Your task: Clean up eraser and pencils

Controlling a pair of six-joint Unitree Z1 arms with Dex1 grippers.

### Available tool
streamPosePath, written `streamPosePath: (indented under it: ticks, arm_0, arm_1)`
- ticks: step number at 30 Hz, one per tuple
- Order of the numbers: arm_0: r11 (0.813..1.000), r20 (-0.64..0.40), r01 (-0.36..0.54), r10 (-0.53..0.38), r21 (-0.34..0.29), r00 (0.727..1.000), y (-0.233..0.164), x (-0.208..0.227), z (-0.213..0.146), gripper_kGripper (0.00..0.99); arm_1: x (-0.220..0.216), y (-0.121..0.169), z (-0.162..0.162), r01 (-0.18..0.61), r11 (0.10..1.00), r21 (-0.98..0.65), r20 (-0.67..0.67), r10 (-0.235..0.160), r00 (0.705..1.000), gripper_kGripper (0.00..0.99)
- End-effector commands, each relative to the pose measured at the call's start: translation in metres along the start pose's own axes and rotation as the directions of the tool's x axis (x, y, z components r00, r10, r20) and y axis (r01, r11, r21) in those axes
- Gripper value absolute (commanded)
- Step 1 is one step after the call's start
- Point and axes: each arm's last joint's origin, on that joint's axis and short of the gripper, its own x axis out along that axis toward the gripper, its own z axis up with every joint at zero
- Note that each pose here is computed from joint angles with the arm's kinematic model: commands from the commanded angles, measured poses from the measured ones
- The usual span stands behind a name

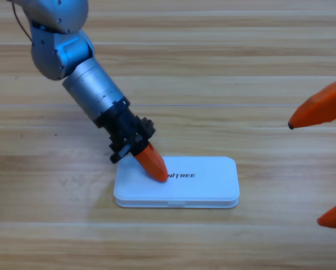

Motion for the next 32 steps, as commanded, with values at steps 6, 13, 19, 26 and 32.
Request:
streamPosePath:
  ticks: [6, 13, 19, 26, 32]
  arm_0:
    - [0.987, -0.03, -0.143, 0.145, 0.068, 0.989, -0.074, -0.074, 0.067, 0.0]
    - [0.947, 0.014, -0.268, 0.27, 0.176, 0.963, -0.223, -0.121, 0.137, 0.769]
    - [0.952, -0.01, -0.254, 0.259, 0.171, 0.966, -0.262, -0.112, 0.135, 0.99]
    - [0.964, -0.07, -0.22, 0.233, 0.151, 0.97, -0.254, -0.097, 0.119, 0.99]
    - [0.967, -0.086, -0.217, 0.229, 0.133, 0.97, -0.244, -0.092, 0.119, 0.99]
  arm_1:
    - [0.013, -0.008, -0.01, -0.016, 0.999, 0.036, -0.034, 0.017, 0.999, 0.959]
    - [0.014, -0.008, -0.009, -0.016, 0.999, 0.038, -0.034, 0.017, 0.999, 0.959]
    - [0.015, -0.009, -0.009, -0.017, 0.999, 0.038, -0.036, 0.019, 0.999, 0.959]
    - [0.016, -0.01, -0.009, -0.018, 0.999, 0.038, -0.037, 0.019, 0.999, 0.959]
    - [0.016, -0.01, -0.009, -0.018, 0.999, 0.04, -0.037, 0.019, 0.999, 0.959]
